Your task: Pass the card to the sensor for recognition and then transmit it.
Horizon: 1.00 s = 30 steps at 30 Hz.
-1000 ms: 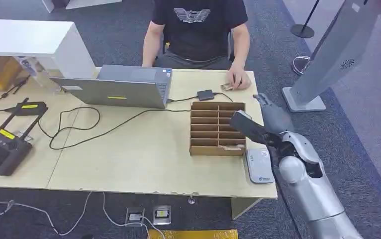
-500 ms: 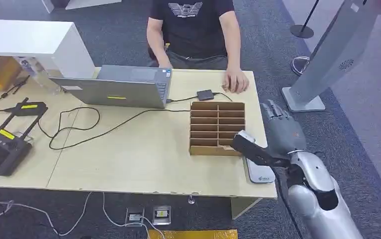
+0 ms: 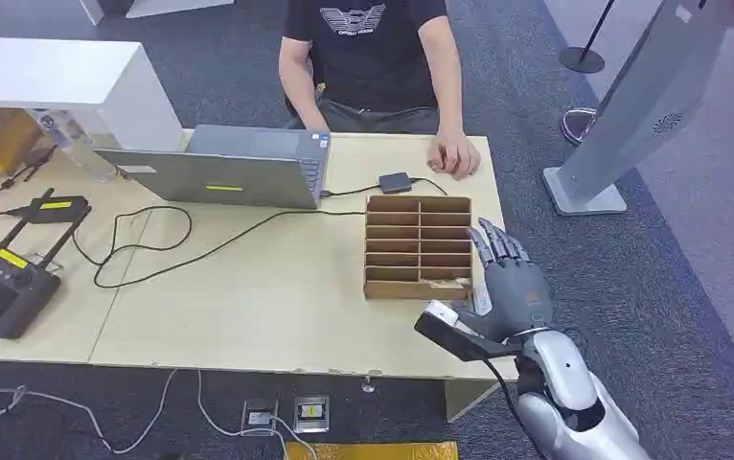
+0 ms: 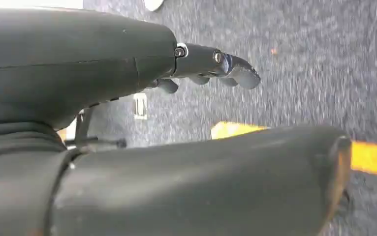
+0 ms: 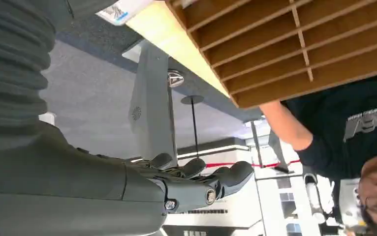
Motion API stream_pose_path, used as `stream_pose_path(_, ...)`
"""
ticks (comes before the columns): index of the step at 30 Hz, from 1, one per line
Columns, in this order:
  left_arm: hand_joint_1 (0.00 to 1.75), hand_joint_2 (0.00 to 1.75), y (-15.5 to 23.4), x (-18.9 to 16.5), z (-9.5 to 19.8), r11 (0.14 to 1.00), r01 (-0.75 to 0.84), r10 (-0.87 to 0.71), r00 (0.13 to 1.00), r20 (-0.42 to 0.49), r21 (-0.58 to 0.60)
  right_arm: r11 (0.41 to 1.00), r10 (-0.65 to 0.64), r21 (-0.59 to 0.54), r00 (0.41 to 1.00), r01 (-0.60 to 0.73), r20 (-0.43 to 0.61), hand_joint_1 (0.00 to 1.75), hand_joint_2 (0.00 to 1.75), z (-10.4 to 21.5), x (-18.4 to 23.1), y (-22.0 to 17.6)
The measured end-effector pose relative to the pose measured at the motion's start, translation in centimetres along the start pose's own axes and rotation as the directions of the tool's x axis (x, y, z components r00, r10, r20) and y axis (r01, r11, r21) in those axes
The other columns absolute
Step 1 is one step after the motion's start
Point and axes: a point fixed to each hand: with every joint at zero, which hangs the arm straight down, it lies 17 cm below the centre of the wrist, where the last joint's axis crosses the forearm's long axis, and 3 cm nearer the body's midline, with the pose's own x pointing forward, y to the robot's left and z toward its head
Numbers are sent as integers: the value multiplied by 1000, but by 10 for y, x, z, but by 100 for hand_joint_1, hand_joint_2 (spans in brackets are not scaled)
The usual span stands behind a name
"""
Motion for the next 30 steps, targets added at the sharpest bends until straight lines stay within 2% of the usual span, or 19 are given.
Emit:
stream_pose_path(6,0,0,6,-1,0,1000,1,-1,1000,-1,9,999,5,40,1000,-5,9,0,175,3,2,19)
stream_pose_path(12,0,0,7,0,-1,1000,15,-15,1000,5,14,997,-74,0,996,74,59,0,175,2,9,28)
stream_pose_path(24,0,0,8,2,-1,999,24,-25,999,21,23,996,-89,36,993,87,82,0,175,2,7,62)
stream_pose_path(30,0,0,8,3,-1,999,29,-29,999,29,20,996,-61,-50,988,69,142,0,175,0,15,55)
